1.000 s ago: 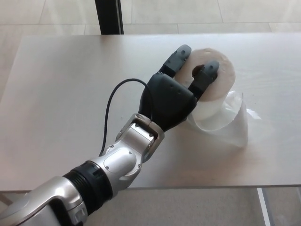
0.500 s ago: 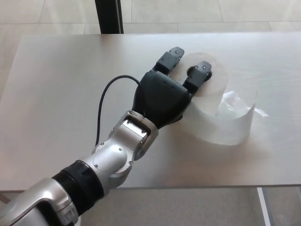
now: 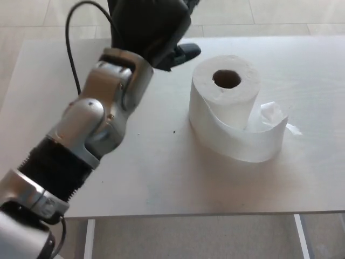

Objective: A toilet paper roll is kept in the middle of the desk infront of the robot. The robot places its left hand on the top of the toilet paper roll to hold it still and uses its right hand to tear off a piece of toilet paper from it and hands the paper to a person

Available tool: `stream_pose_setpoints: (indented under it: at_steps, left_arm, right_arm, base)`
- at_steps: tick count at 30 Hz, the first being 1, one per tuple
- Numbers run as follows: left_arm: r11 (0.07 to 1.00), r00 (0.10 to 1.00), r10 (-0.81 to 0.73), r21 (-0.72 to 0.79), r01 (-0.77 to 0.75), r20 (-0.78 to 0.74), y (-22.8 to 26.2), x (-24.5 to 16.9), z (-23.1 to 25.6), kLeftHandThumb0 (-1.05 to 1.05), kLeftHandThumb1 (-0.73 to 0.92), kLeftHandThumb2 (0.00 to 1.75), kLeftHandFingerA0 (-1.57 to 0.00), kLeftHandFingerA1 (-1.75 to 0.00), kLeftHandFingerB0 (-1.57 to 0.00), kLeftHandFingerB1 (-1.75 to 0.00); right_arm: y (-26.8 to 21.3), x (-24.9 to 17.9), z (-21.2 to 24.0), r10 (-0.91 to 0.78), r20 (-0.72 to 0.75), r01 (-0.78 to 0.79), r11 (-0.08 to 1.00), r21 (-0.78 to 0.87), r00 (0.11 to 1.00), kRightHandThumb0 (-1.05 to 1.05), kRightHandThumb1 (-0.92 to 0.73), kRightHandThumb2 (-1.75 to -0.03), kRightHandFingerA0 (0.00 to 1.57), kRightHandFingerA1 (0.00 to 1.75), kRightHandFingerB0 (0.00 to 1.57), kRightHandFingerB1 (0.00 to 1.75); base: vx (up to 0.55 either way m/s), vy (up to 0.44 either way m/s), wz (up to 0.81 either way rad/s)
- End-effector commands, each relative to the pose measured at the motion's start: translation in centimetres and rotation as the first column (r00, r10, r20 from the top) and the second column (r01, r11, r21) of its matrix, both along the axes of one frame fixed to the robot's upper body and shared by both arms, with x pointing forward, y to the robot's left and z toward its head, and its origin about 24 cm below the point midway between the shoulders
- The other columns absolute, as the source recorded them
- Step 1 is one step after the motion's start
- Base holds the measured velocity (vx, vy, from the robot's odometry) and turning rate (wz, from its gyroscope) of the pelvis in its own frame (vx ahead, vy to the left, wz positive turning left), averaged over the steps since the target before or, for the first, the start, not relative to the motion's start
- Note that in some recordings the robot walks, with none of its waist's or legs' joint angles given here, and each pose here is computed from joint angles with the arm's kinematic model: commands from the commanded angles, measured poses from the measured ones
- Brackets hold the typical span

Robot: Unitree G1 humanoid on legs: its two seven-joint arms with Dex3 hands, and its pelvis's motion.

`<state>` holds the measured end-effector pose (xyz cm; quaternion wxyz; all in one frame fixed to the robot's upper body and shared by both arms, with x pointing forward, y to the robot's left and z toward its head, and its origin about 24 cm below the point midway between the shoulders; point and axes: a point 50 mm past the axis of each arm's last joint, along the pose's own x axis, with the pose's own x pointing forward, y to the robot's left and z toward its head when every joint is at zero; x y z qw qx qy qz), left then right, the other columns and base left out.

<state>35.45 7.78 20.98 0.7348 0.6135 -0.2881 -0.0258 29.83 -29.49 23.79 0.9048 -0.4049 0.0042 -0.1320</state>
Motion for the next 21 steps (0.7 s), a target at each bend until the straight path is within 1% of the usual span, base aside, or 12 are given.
stream_pose_setpoints:
  at_steps: [1,3,4,6,8,11,13,14,17,18,19,21]
  left_arm:
    - [0.983,0.978,-0.172,-0.090,0.163,-0.115,2.6,-1.9,5.0,-0.68,0.57,0.75,0.00,0.00,0.00,0.00]
    - [0.959,0.958,-0.240,-0.192,0.209,-0.159,4.3,-4.1,5.0,-0.63,0.56,0.77,0.00,0.00,0.00,0.00]
    - [0.945,0.947,-0.266,-0.242,0.220,-0.178,5.2,-5.1,5.0,-0.57,0.65,0.59,0.00,0.00,0.00,0.00]
    - [0.876,0.932,-0.288,-0.454,0.165,-0.218,10.1,-9.6,3.7,-0.75,0.73,0.61,0.00,0.00,0.00,0.00]
    - [0.873,0.929,-0.291,-0.460,0.161,-0.229,10.4,-10.2,3.5,-0.75,0.73,0.61,0.00,0.00,0.00,0.00]
    - [0.718,0.941,-0.077,-0.673,-0.176,-0.328,19.4,-15.9,-1.2,-0.64,0.70,0.60,0.00,0.00,0.00,0.00]
    - [0.614,0.925,0.018,-0.727,-0.309,-0.379,21.9,-18.1,-2.8,-0.67,0.59,0.79,0.00,0.00,0.00,0.00]
    - [0.407,0.840,0.225,-0.736,-0.541,-0.494,26.1,-22.6,-5.8,-0.65,0.59,0.73,0.00,0.00,-0.02,0.00]
    - [0.214,0.740,0.332,-0.718,-0.663,-0.584,29.3,-27.7,-8.9,-0.60,0.67,0.60,0.00,0.00,0.00,-0.12]
    - [0.121,0.712,0.365,-0.727,-0.676,-0.600,30.4,-29.4,-9.9,-0.70,0.39,0.80,0.00,-0.37,0.00,-0.20]
    - [0.079,0.687,0.392,-0.722,-0.687,-0.612,31.3,-31.1,-10.7,-0.61,0.66,0.60,0.00,0.00,0.00,-0.07]
    - [0.010,0.648,0.428,-0.714,-0.700,-0.630,32.5,-33.0,-11.9,-0.60,0.66,0.66,0.00,0.00,0.00,-0.02]
  right_arm:
    - [-0.6,-1.6,-0.1,0.026,-0.123,-0.016,0.997,0.078,0.992,-1.01,-0.65,-0.94,0.00,0.19,0.05,0.00]
    - [-0.9,-2.6,0.1,0.027,-0.119,-0.018,0.997,0.078,0.993,-1.02,-0.67,-0.96,0.00,0.17,0.03,0.00]
    - [-1.1,-3.2,0.0,0.035,-0.102,-0.024,0.994,0.104,0.994,-0.96,-0.63,-0.92,0.00,0.20,0.06,0.00]
    - [-3.3,-5.9,0.6,0.034,-0.070,-0.024,0.989,0.146,0.997,-0.95,-0.64,-0.95,0.00,0.25,0.00,0.00]
    - [-3.3,-6.4,0.3,0.037,-0.077,-0.025,0.988,0.150,0.996,-0.95,-0.64,-0.95,0.00,0.25,0.00,0.00]
    - [-7.3,-11.0,0.8,-0.088,-0.020,0.090,0.968,0.233,0.996,-0.97,-0.65,-0.96,0.00,0.26,0.00,0.00]
    - [-8.7,-12.7,0.8,-0.145,-0.018,0.145,0.956,0.254,0.989,-1.01,-0.67,-0.96,0.00,0.23,0.00,0.00]
    - [-11.5,-15.8,-0.1,-0.261,0.027,0.235,0.905,0.356,0.965,-1.05,-0.67,-0.96,0.00,0.19,0.11,0.04]
    - [-14.1,-19.4,-1.3,-0.399,0.006,0.361,0.836,0.413,0.917,-1.00,-0.67,-0.94,0.00,0.21,0.07,0.02]
    - [-15.0,-20.5,-2.0,-0.445,0.002,0.401,0.810,0.427,0.896,-0.93,-0.64,-0.94,0.00,0.26,0.00,0.08]
    - [-15.6,-21.7,-2.5,-0.479,-0.001,0.429,0.787,0.443,0.878,-0.92,-0.62,-0.89,0.00,0.26,0.08,0.01]
    - [-16.4,-22.8,-3.2,-0.534,-0.005,0.478,0.754,0.450,0.846,-0.90,-0.63,-0.92,0.00,0.26,0.00,0.05]
  base:
    - [0.00,0.000,0.00]
    - [0.00,0.000,0.00]
    - [0.00,0.000,0.00]
    - [0.00,0.000,0.00]
    - [0.00,0.000,0.00]
    - [0.00,0.000,0.00]
    - [0.00,0.000,0.00]
    - [0.00,0.000,0.00]
    - [0.00,0.000,0.00]
    - [0.00,0.000,0.00]
    - [0.00,0.000,0.00]
    - [0.00,0.000,0.00]
